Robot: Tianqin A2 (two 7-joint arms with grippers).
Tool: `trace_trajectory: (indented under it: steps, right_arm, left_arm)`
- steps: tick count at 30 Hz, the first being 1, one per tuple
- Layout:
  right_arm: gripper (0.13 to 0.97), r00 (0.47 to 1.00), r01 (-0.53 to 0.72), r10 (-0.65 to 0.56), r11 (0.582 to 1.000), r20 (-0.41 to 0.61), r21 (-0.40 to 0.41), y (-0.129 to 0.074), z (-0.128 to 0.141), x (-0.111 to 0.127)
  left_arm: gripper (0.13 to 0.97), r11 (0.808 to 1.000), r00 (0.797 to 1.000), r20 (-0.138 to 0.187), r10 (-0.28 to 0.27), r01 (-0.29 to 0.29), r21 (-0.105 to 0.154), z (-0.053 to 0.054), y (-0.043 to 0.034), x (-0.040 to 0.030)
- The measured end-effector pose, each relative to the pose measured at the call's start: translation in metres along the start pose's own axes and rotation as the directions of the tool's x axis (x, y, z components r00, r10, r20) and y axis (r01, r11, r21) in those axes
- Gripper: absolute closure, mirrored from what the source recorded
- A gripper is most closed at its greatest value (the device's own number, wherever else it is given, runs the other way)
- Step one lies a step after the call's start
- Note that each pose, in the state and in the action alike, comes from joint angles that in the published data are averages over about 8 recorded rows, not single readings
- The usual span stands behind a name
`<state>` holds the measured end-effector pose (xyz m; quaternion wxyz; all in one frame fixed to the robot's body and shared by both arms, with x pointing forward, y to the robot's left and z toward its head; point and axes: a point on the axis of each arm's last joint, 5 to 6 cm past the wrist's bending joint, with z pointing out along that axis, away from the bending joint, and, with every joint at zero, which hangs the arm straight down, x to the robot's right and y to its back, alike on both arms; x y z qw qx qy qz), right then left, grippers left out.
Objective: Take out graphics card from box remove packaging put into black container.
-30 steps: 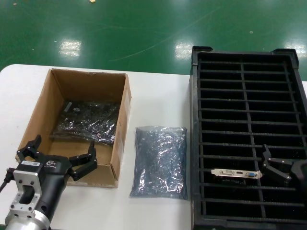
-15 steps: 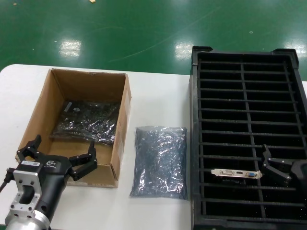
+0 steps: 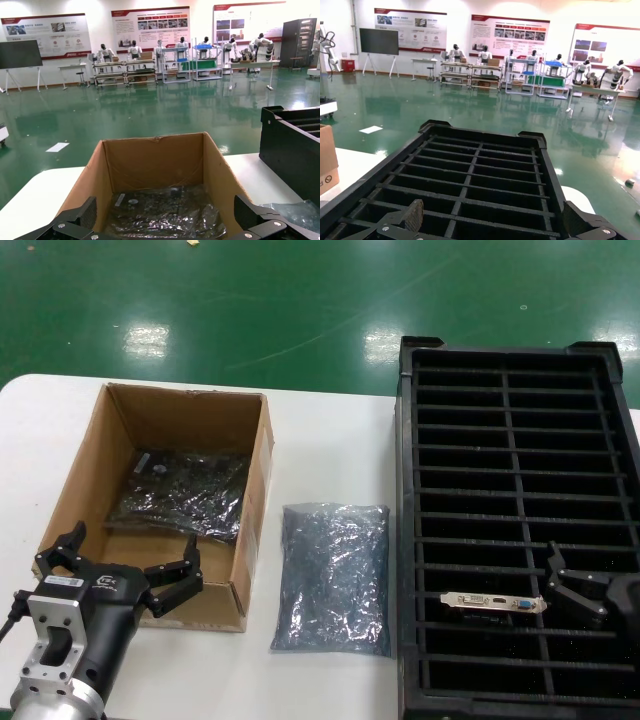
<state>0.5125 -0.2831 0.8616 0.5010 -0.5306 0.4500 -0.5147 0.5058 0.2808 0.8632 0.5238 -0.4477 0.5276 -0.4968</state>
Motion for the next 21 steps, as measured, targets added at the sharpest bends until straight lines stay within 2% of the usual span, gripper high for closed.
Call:
trace_trajectory:
  steps: [21]
  right_arm:
    - [0.130,1.000,0.000,0.000,1.000,0.000,0.000,0.0000,0.0000,0.0000]
  left_arm:
    - [0.132,1.000,1.000,0.000,0.000,0.000,0.000,0.0000,0.0000,0.0000]
